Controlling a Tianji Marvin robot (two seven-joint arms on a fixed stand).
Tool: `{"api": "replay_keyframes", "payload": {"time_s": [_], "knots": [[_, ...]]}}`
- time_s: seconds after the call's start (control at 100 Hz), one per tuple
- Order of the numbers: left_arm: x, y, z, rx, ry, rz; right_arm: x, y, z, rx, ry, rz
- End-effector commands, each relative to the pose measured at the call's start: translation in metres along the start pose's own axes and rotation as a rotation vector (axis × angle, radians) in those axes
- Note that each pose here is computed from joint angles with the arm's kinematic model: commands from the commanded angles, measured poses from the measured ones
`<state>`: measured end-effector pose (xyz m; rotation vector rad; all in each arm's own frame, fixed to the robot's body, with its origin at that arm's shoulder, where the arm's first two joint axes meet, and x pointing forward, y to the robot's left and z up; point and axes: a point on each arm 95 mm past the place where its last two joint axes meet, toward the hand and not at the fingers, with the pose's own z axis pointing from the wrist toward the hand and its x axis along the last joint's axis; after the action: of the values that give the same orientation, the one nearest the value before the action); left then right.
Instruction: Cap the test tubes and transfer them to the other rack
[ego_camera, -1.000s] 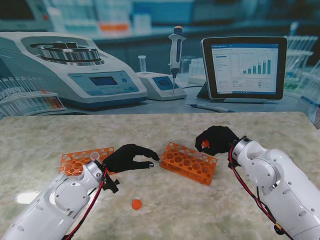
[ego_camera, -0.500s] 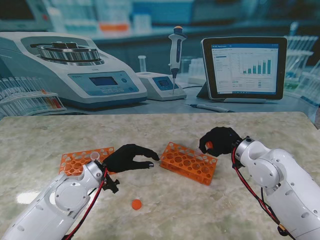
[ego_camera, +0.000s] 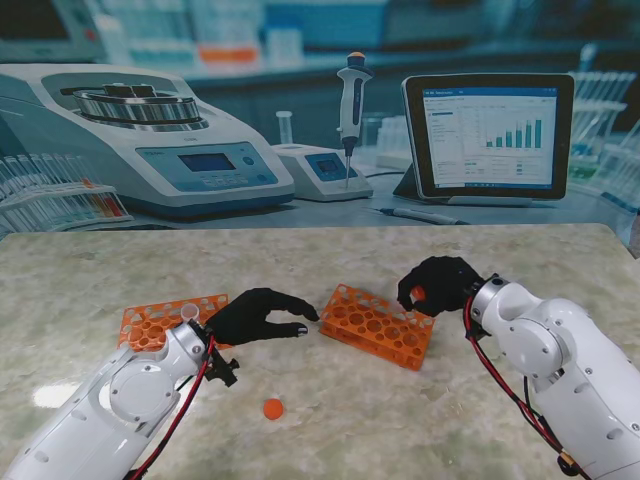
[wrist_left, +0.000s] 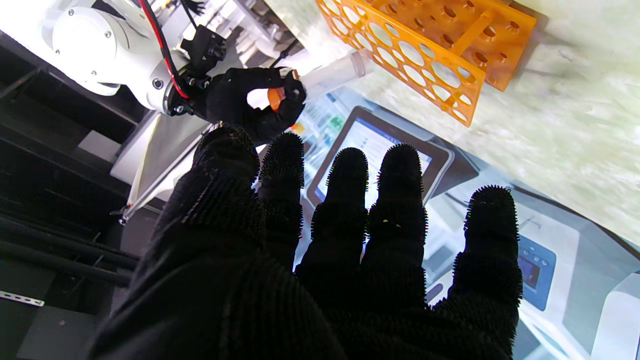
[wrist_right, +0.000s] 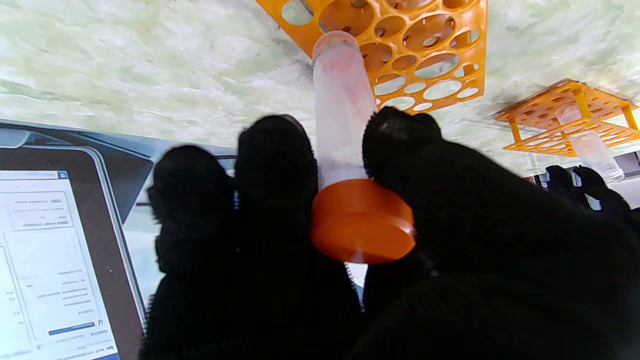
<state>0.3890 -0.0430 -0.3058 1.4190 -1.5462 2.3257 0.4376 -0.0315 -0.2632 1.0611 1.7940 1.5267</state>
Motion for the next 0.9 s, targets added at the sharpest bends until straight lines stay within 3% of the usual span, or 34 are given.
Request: {"api": "replay_keyframes", "payload": {"time_s": [0.0, 0.51, 0.89], "knots": [[0.0014, 0.0004, -0.0002, -0.002, 0.004, 0.002, 0.0038, 0.0015, -0.0016, 0.009, 0.01, -0.004], [0.002, 0.0007, -0.0001, -0.001, 0.006, 0.001, 0.0055, 0.0032, -0.007, 0.078, 0.01, -0.022], [0.0025, 0.0005, -0.0004, 0.001, 0.008, 0.002, 0.0088, 0.0035, -0.0008, 0.121, 0.019, -0.025]]}}
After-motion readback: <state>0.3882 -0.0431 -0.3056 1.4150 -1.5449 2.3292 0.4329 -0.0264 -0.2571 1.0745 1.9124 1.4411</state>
